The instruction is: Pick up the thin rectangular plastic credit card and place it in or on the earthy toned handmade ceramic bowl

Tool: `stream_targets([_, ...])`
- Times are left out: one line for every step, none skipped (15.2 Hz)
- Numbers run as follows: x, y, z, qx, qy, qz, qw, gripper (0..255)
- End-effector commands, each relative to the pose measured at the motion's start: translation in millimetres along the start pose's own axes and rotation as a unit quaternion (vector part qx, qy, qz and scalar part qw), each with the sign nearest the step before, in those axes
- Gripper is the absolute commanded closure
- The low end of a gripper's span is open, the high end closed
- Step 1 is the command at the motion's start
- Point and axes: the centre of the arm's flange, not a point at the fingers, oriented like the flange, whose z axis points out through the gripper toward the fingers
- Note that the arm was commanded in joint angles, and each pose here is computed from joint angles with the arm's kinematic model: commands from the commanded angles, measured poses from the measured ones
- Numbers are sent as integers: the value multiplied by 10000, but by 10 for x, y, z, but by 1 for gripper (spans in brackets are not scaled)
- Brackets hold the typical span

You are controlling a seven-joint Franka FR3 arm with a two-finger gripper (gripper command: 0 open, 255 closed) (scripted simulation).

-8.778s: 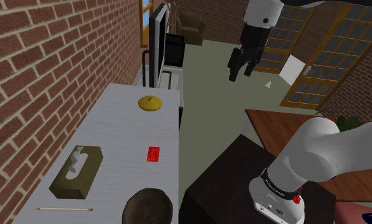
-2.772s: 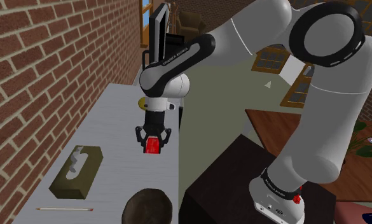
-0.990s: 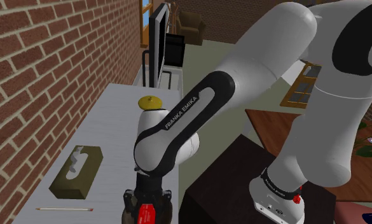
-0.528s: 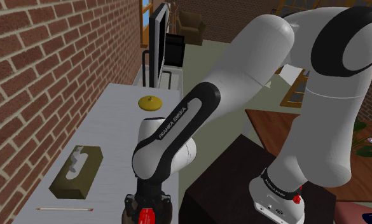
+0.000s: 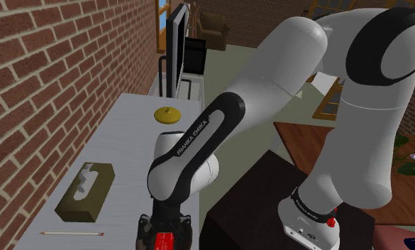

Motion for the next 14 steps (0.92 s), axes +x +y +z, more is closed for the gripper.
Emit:
stream_targets([0,0,0,0,0,0,10000,0])
stream_targets([0,0,0,0,0,0,10000,0])
stream_targets([0,0,0,0,0,0,10000,0])
stream_targets([0,0,0,0,0,0,10000,0])
stream_targets([0,0,-132,0,0,0,10000,0])
stream_targets([0,0,-264,0,0,0,10000,0])
stream_targets([0,0,-396,0,0,0,10000,0])
stream_targets([0,0,-500,0,0,0,10000,0])
stream_targets([0,0,-500,0,0,0,10000,0])
stream_targets([0,0,-500,0,0,0,10000,0])
stream_targets([0,0,-500,0,0,0,10000,0])
stream_targets([0,0,-500,0,0,0,10000,0])
stream_targets([0,0,-500,0,0,0,10000,0])
stream_targets([0,0,-500,0,0,0,10000,0])
